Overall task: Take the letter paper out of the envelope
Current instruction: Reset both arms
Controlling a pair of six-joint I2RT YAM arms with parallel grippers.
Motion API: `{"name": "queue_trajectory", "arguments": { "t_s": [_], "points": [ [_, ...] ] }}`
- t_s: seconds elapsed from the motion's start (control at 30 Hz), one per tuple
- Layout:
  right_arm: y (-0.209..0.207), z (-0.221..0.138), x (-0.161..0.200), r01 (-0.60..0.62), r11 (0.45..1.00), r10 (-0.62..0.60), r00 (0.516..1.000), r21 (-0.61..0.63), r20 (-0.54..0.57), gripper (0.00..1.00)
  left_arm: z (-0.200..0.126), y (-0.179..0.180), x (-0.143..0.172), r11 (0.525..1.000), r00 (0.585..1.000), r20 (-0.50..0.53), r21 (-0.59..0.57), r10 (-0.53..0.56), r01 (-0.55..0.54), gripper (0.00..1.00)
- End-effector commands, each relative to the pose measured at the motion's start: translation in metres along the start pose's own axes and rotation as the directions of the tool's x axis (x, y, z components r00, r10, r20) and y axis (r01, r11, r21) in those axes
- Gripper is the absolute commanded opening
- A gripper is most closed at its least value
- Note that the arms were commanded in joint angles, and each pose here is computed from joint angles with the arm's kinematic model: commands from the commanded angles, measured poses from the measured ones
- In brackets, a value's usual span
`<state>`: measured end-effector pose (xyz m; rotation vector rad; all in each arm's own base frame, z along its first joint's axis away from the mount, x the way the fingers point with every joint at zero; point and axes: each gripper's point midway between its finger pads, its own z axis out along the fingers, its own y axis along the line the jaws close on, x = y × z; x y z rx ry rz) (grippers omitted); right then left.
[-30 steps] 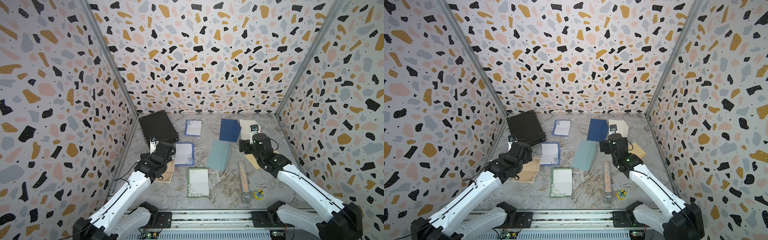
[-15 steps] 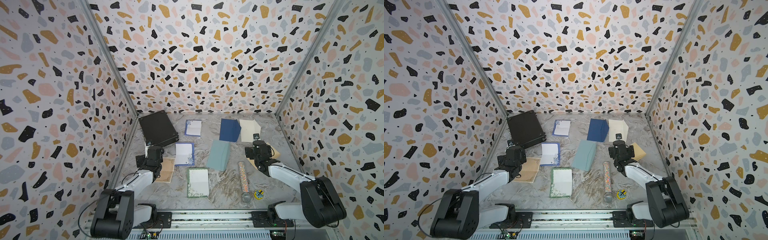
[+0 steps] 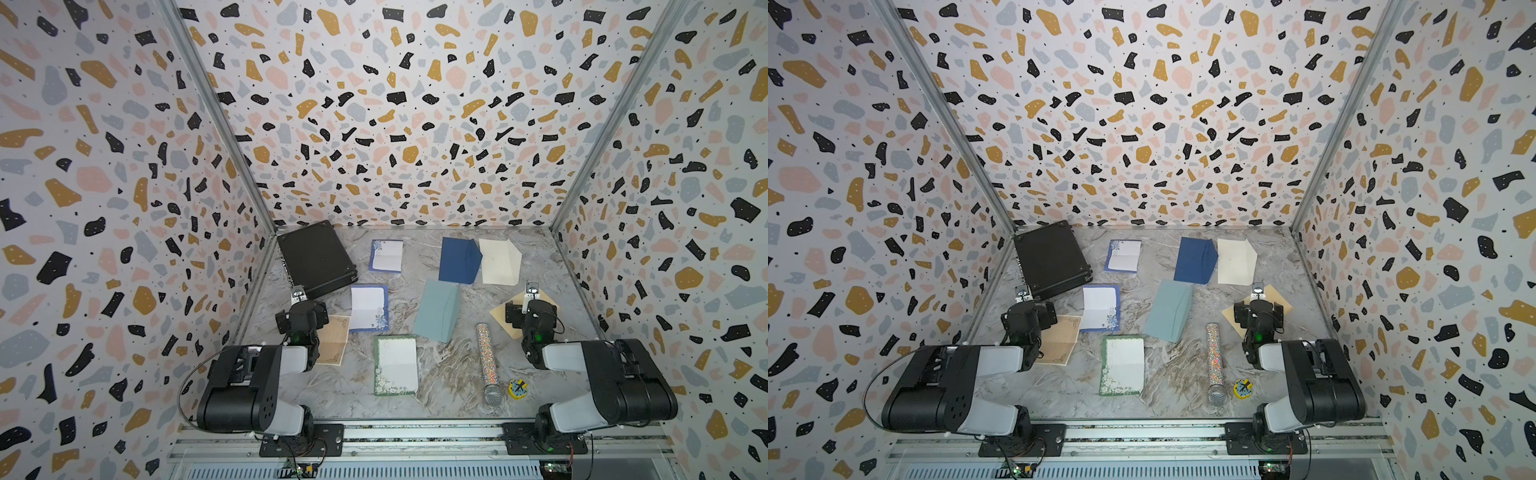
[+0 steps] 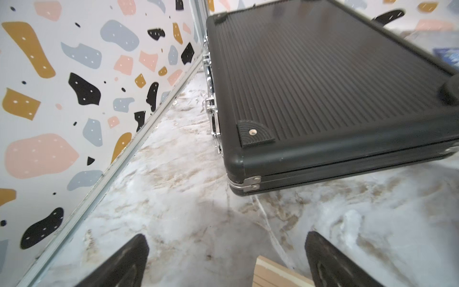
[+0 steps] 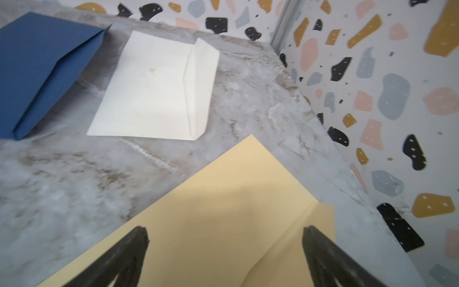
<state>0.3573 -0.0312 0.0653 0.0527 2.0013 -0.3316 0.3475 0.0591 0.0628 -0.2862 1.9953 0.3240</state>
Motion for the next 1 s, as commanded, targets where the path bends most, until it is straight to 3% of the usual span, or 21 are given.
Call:
{"name": "queue_trajectory", "arguments": {
  "t_s": [0.0,0.1,0.3,0.97],
  "points": [
    [0.01,-0.006,-0.03,-0.063,0.995,0.074,0.985,-0.081,0.154,1.0,-0.008,-0.005,-0.028,0.996,0.983,0.173,0.067,-0.062,0.051,0.99],
    [0.011,-0.004,-0.031,-0.059,0.994,0.072,0.985,-0.087,0.154,1.0,-0.003,-0.003,-0.026,0.995,0.989,0.125,0.069,-0.077,0.069,0.99],
    [-0.001,0.014,-0.027,-0.108,0.993,0.11,0.993,-0.039,0.048,1.0,0.005,-0.002,-0.025,0.994,0.992,0.085,0.077,-0.09,0.084,0.99],
    [-0.002,0.013,-0.028,-0.109,0.993,0.111,0.992,-0.039,0.055,1.0,0.006,-0.004,-0.026,0.994,0.994,0.08,0.087,-0.078,0.071,0.99]
  ]
}}
